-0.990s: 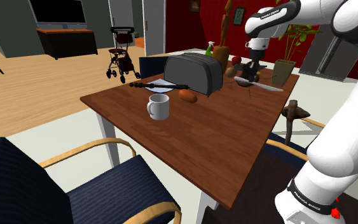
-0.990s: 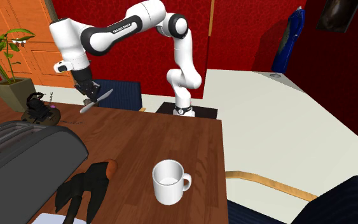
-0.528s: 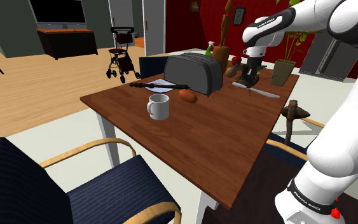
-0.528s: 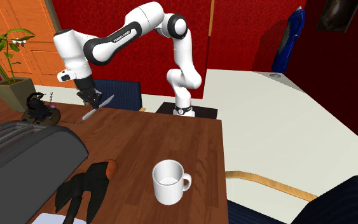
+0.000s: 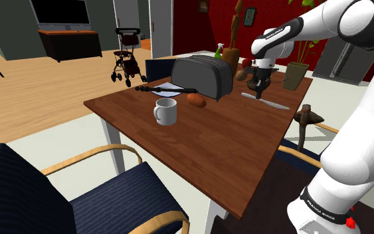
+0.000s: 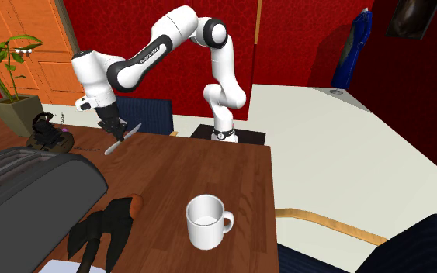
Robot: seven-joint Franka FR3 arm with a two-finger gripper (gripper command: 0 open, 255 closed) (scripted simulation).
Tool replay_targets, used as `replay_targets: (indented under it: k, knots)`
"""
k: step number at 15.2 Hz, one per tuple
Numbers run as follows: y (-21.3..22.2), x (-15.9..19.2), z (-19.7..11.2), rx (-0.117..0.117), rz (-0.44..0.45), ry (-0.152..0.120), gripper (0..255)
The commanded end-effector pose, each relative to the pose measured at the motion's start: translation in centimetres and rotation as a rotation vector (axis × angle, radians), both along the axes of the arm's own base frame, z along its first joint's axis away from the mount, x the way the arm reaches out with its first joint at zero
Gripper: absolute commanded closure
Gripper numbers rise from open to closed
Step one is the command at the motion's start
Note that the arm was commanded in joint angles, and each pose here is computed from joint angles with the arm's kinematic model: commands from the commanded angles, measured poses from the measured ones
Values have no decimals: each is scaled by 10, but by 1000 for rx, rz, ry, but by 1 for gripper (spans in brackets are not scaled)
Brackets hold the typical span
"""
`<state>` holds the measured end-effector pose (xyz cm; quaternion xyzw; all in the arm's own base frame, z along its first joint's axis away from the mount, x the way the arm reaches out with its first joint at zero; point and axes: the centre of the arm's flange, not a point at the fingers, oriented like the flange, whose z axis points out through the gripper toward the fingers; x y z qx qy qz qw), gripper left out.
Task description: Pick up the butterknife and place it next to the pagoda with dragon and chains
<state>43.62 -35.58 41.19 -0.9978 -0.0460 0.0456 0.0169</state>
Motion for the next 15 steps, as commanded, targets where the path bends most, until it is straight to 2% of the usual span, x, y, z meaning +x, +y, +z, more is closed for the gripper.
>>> replay_targets:
  k: [1, 7, 14, 15]
  knots:
    - [-1, 2, -10, 0, 0, -1, 255]
    - [-1, 2, -43, 0, 0, -1, 255]
    - [-1, 2, -43, 0, 0, -1, 255]
    - [-1, 2, -43, 0, 0, -1, 0]
